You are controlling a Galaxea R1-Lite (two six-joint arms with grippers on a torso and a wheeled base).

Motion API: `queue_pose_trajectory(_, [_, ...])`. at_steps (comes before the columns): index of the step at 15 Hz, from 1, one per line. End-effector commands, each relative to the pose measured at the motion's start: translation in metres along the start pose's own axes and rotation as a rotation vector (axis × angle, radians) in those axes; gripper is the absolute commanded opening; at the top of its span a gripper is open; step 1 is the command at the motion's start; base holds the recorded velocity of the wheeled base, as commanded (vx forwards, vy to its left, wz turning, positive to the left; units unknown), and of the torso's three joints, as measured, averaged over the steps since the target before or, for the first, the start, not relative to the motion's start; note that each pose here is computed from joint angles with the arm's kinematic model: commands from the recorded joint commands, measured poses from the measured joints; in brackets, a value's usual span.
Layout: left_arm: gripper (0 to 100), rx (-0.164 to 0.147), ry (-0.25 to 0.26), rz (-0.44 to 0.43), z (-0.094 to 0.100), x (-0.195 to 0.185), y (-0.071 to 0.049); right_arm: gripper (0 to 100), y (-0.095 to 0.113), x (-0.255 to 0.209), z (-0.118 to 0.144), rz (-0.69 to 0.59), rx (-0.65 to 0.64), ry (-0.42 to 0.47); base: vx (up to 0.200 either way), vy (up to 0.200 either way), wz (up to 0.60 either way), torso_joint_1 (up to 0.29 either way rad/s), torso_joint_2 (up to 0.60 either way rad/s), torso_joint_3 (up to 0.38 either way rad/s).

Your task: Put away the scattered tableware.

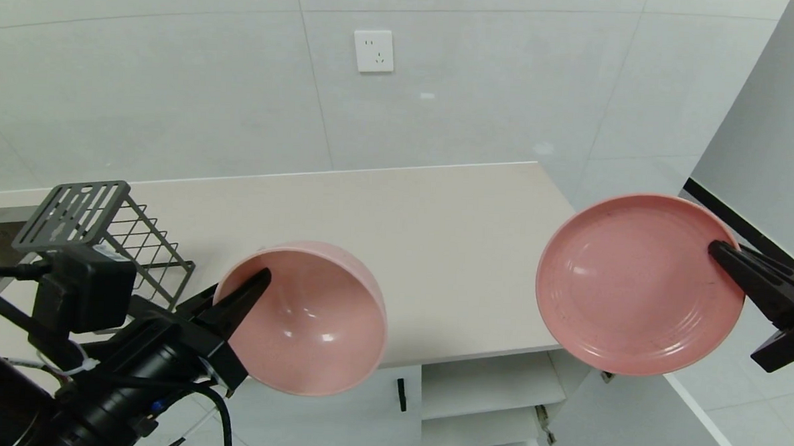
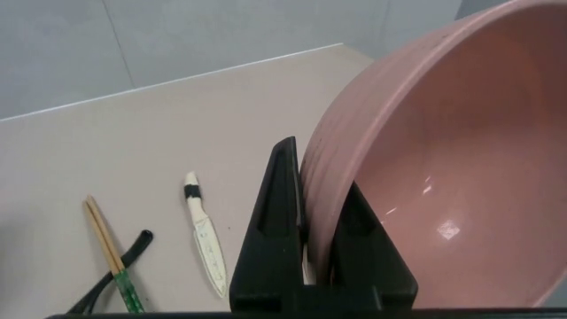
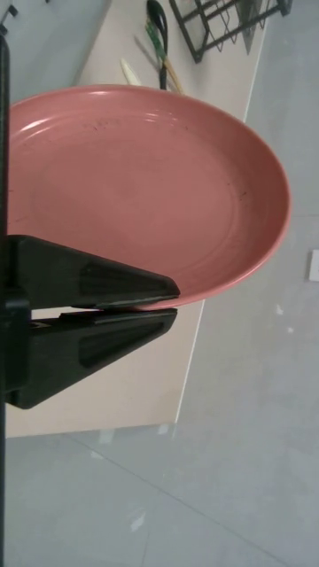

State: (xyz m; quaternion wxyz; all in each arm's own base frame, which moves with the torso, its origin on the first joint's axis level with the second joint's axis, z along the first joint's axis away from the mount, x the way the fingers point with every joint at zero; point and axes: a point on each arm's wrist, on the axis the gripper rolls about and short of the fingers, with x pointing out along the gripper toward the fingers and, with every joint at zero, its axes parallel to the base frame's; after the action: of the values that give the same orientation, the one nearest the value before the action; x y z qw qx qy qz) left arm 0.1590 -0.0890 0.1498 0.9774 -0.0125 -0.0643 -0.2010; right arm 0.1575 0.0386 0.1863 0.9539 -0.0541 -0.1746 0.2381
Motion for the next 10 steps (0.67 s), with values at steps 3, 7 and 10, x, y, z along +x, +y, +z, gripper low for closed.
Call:
queue_pose_trajectory(3, [0, 0.000, 0.002, 0.000, -0.0004, -0.0007, 0.0001, 0, 0.0002, 0.0001, -0.0001, 0.002, 0.000, 0.000, 0.000, 0.000, 0.00, 0.000, 0.00, 0.000])
queue_pose_trajectory(7, [0, -0.001, -0.008, 0.000, 0.0013, 0.0000, 0.0000, 0, 0.0001, 0.0002, -0.0005, 0.002, 0.000, 0.001, -0.150, 0.000, 0.00, 0.010, 0.00, 0.002])
queue_pose_trajectory(10, [0, 0.001, 0.011, 0.000, -0.0021, -0.0009, 0.0001, 0, -0.0004, 0.0012, 0.0015, 0.001, -0.004, -0.014, 0.000, 0.000, 0.00, 0.000, 0.00, 0.000])
